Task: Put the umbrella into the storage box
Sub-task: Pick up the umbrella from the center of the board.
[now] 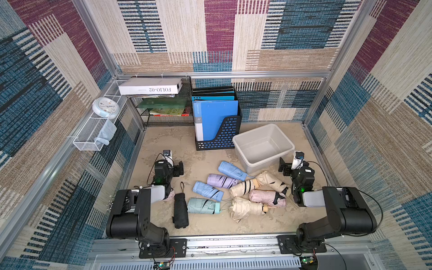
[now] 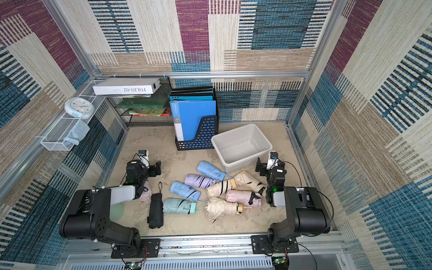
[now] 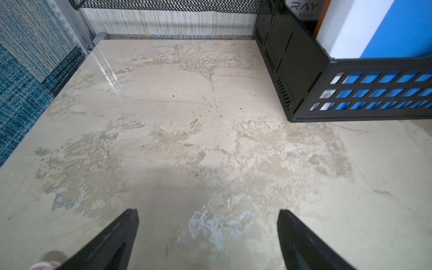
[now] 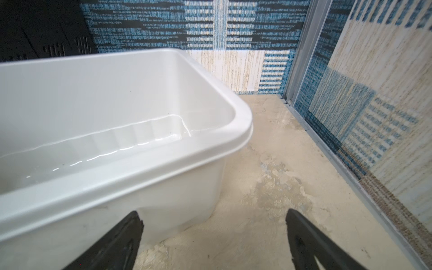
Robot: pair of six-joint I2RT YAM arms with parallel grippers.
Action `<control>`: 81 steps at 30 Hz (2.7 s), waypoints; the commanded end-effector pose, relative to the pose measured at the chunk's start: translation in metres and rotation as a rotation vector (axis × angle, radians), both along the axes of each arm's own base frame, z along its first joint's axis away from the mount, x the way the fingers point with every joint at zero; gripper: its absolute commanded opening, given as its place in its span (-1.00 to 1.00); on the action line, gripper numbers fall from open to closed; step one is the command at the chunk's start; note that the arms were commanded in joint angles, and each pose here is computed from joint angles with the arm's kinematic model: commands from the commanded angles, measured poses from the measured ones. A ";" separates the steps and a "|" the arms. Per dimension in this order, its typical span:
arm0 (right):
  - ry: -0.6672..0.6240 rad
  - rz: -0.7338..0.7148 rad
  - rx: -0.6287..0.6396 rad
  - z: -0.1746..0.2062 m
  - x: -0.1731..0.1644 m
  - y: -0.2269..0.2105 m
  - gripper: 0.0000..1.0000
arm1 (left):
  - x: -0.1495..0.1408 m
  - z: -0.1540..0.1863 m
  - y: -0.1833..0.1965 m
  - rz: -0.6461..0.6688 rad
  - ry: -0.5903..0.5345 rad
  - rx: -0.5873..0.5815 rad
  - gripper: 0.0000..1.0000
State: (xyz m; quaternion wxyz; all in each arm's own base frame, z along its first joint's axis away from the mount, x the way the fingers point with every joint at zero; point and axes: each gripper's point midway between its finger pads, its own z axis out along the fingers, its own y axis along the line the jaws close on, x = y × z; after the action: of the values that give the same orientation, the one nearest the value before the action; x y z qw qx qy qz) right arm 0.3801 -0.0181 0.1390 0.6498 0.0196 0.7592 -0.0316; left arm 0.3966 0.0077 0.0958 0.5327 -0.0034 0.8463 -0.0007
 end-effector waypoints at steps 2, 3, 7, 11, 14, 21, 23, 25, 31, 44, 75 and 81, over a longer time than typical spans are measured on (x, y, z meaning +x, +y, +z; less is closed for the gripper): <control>-0.008 -0.067 0.007 0.027 -0.006 -0.011 0.99 | -0.011 0.029 0.009 0.059 -0.038 0.009 0.93; -0.025 -0.082 0.018 0.035 -0.010 -0.013 0.99 | -0.015 0.037 0.011 0.070 -0.051 0.011 0.93; -0.044 -0.146 0.129 0.051 -0.025 -0.021 0.99 | -0.030 0.064 0.015 0.105 -0.090 -0.008 0.98; 0.027 -0.221 0.280 0.050 -0.033 -0.027 0.99 | -0.039 0.093 0.016 0.141 -0.091 -0.071 0.99; 0.100 -0.157 0.322 0.057 -0.035 -0.013 0.99 | -0.043 0.105 0.021 0.216 -0.054 -0.160 0.98; 0.151 0.189 0.463 0.090 -0.049 0.051 0.98 | -0.055 0.122 -0.008 0.130 0.042 -0.336 0.97; 0.193 0.246 0.498 0.094 -0.054 0.064 0.96 | -0.064 0.114 -0.012 0.145 0.128 -0.383 0.86; 0.228 0.315 0.508 0.100 -0.060 0.079 0.94 | -0.074 0.106 -0.018 0.150 0.234 -0.419 0.81; 0.322 0.521 0.458 0.112 -0.081 0.132 0.93 | -0.098 0.095 -0.045 0.077 0.388 -0.534 0.76; 0.472 0.978 0.120 0.103 -0.132 0.262 0.89 | -0.120 0.089 -0.120 -0.128 0.440 -0.481 0.74; 0.672 1.315 -0.700 -0.048 -0.107 0.379 0.75 | -0.134 0.094 -0.089 0.091 0.287 -0.632 0.74; 0.715 1.326 -0.732 -0.067 -0.102 0.383 0.75 | -0.135 0.097 -0.090 0.082 0.279 -0.639 0.73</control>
State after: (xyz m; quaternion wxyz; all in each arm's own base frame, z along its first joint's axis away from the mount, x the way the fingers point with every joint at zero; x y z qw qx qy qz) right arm 0.2783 0.3647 0.0773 0.2273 -0.6441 0.7215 0.1133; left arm 0.2598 -0.0813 0.1877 0.3763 -0.2050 0.8715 -0.2384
